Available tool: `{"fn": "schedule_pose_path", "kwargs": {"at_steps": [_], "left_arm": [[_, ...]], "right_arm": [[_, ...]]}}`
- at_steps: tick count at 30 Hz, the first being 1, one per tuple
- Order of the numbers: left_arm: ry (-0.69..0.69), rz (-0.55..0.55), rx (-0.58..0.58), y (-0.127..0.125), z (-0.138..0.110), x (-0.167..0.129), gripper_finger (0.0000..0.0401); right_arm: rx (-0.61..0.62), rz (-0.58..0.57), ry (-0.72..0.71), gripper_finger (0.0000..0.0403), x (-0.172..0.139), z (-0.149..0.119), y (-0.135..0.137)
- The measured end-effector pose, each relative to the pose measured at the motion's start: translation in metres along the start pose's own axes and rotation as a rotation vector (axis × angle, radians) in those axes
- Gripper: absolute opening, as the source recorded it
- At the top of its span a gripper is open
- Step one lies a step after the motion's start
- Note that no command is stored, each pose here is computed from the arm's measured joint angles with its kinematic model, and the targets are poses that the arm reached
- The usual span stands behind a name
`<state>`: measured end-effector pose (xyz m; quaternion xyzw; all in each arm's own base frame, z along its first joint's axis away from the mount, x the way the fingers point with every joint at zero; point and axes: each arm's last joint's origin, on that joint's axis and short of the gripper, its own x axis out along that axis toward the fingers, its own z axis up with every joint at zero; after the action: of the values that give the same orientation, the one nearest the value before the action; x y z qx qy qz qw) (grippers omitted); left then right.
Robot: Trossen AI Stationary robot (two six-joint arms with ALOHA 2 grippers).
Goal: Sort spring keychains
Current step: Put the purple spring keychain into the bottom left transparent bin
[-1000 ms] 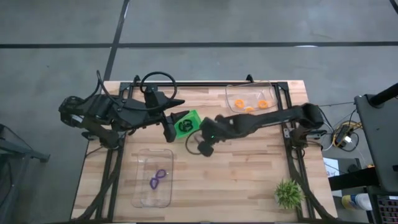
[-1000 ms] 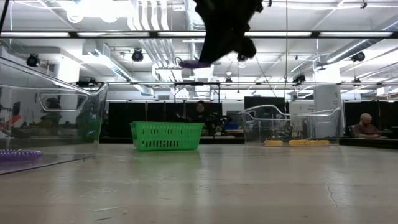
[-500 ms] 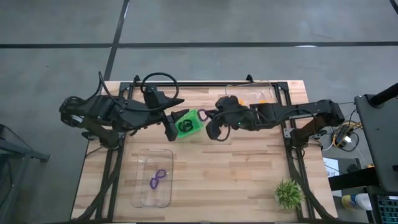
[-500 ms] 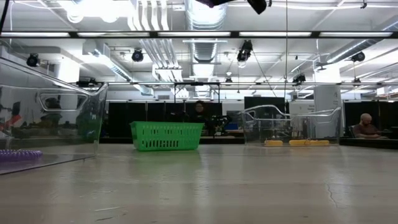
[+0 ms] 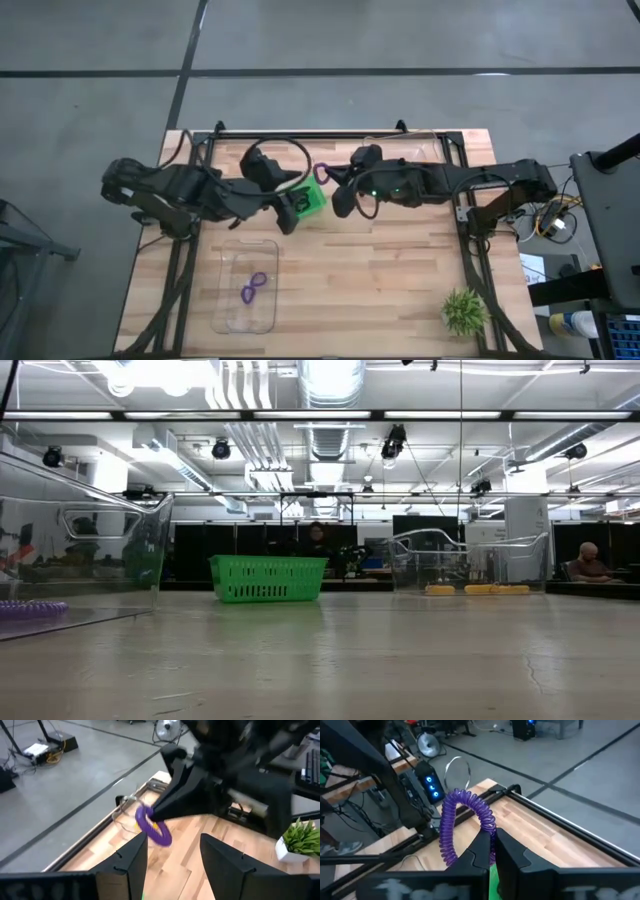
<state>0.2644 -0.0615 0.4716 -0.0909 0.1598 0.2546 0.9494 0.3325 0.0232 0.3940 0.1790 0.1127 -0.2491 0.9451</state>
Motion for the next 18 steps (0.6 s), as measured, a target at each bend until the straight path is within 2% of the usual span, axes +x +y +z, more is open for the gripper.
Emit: {"fn": "schedule_pose_path", "kwargs": {"at_steps": [9,18], "left_arm": [[0.026,0.050,-0.100,0.000,-0.014,0.013,0.0174],[-0.017,0.040,-0.164,0.000,-0.010,0.017,0.0174]], "right_arm": [[-0.040,0.064,-0.085,0.0008,-0.007,0.008,0.009],[-0.049,0.082,-0.101,0.0008,-0.009,0.009,0.013]]}}
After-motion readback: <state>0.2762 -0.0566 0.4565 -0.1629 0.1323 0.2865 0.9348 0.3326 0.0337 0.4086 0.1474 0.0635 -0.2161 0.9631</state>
